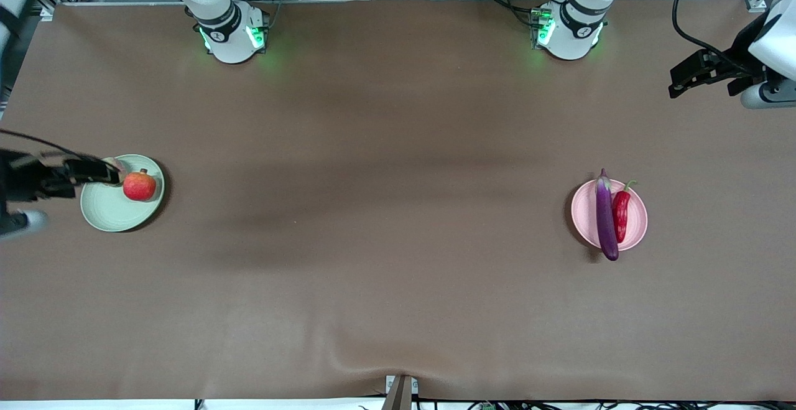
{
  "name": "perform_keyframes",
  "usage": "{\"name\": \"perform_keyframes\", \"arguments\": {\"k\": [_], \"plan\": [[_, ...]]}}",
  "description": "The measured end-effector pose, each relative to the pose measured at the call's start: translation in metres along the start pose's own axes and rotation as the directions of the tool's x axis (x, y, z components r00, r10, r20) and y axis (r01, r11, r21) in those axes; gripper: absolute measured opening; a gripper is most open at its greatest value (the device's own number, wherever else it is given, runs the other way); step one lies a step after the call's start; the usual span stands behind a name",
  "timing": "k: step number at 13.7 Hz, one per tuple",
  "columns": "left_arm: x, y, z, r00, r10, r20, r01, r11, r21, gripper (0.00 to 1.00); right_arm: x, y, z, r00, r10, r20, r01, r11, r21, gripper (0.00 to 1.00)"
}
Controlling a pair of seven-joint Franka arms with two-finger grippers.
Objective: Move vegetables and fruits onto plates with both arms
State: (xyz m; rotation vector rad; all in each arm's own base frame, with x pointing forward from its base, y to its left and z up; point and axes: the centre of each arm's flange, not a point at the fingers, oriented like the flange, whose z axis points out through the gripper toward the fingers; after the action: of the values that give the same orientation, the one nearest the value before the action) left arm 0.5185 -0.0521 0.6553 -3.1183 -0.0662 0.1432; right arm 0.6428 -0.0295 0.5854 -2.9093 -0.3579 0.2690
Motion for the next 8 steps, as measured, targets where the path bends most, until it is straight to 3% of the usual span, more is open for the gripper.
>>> {"name": "perform_keyframes", "arguments": {"k": [4,8], "plan": [[0.001,0.0,0.0,1.0,-0.004,-0.004,0.004,1.0,0.002,1.0,-0.06,-0.043,-0.066,0.999,0.034,-0.02,-0.036,0.994,-0.106,1.0],[0.011,0.023,0.013,0.999,0.032,-0.006,-0.032,0.997,0.065,1.0,-0.088,-0.053,-0.068,0.997,0.053,-0.051,-0.059,0.991,-0.12,1.0]]}}
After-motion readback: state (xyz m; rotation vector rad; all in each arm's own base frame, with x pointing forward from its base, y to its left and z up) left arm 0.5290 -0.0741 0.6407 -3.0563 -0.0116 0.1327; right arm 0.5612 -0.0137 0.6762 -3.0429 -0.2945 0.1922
